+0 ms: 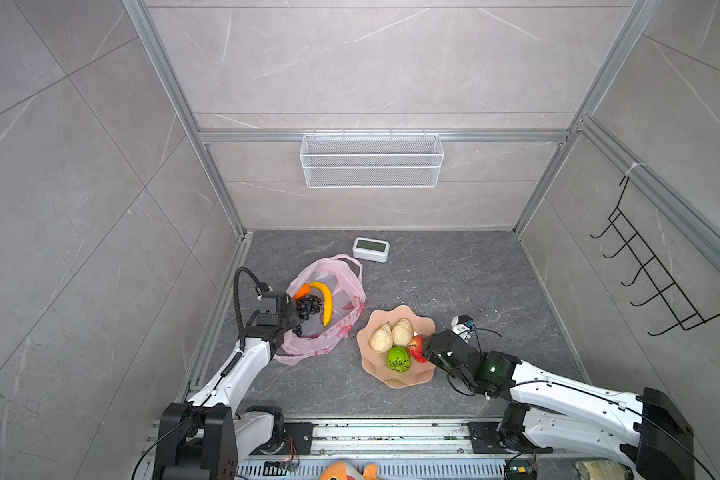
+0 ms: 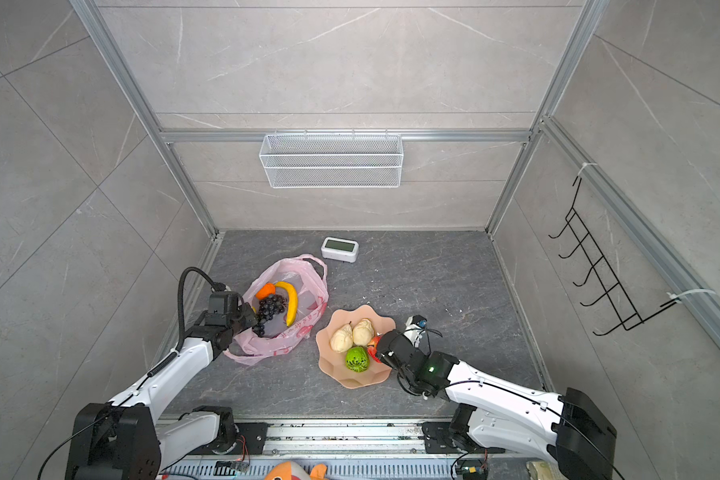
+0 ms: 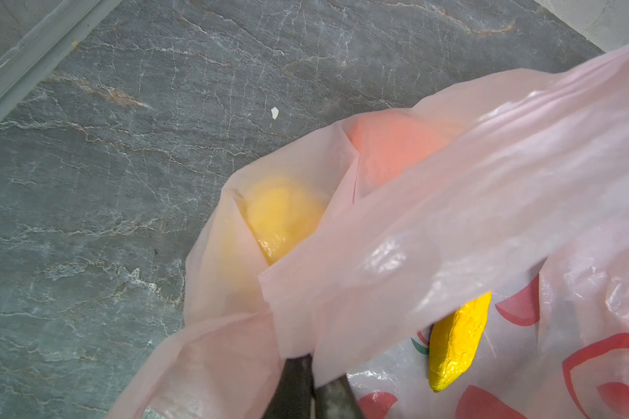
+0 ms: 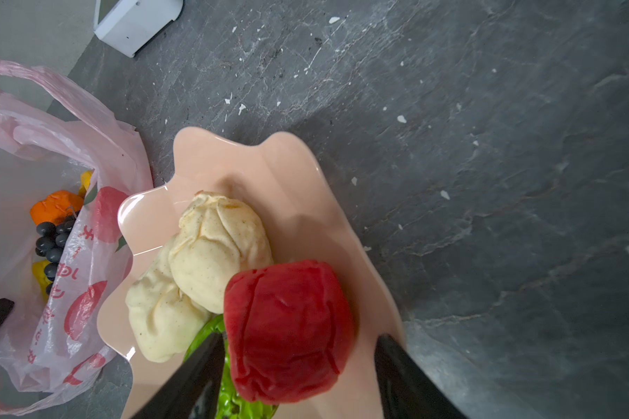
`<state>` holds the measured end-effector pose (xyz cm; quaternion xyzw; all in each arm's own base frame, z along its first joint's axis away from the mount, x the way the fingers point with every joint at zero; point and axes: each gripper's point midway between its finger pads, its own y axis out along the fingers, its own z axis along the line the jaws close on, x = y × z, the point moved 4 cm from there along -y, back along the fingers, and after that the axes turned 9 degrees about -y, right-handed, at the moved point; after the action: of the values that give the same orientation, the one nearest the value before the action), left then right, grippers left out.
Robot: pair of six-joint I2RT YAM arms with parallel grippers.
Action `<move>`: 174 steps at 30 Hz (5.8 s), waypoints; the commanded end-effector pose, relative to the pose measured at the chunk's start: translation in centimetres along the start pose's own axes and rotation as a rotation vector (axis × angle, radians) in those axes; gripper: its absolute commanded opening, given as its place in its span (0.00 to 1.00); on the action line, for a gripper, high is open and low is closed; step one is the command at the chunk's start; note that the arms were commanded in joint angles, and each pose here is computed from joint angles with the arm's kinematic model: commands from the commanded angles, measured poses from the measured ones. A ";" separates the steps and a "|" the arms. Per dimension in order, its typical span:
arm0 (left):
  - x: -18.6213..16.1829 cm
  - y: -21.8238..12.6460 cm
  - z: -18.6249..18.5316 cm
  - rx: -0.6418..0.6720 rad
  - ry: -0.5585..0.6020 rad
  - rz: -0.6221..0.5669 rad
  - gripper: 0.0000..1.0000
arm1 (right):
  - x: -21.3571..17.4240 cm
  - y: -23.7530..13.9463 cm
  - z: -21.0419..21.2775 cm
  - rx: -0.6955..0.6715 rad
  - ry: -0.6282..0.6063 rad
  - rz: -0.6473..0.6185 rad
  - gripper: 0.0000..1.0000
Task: Take the fake fruits out of the plastic bag
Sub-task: 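Open the right gripper to release the apple and lift away, then move the right gripper over the bag toward the orange fruit, then lower the right gripper into the bag and grasp the orange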
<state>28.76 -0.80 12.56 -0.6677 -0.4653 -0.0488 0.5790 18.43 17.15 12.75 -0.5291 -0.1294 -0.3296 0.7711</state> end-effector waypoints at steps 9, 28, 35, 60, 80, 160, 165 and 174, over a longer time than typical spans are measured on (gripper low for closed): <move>0.6 -0.1 -0.3 -0.005 0.005 -0.028 0.00 | 0.6 -0.4 -1.5 -0.176 -0.050 -0.013 0.66; 0.7 -0.2 -0.4 -0.012 0.003 -0.032 0.00 | -1.1 1.9 -1.7 -0.213 -0.081 0.057 0.76; 0.6 -0.1 -0.4 -0.010 0.004 -0.031 0.00 | -1.5 2.2 -2.0 -0.223 -0.073 0.066 0.75; 0.9 -1.2 -0.8 -0.080 -0.018 -0.068 0.00 | 6.8 1.3 14.9 0.136 -0.483 -0.039 0.74; 1.4 -3.3 0.2 -0.135 -0.078 -0.195 0.00 | -0.2 13.3 32.1 0.571 -0.688 0.202 0.66; -2.2 -4.7 5.2 -0.082 -0.365 -0.019 0.00 | -0.6 19.5 39.9 0.661 -0.881 0.066 0.63; -1.6 -4.5 5.0 -0.076 -0.356 -0.023 0.00 | -0.3 18.8 39.8 0.660 -0.879 0.064 0.60; -1.0 -3.9 4.9 -0.065 -0.354 -0.039 0.00 | -0.3 18.0 38.7 0.638 -0.880 0.081 0.58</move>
<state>22.08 1.67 11.47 -0.6844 -0.5542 0.0755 0.4677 35.91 56.43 11.65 -0.3790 -0.5071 0.0292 0.7735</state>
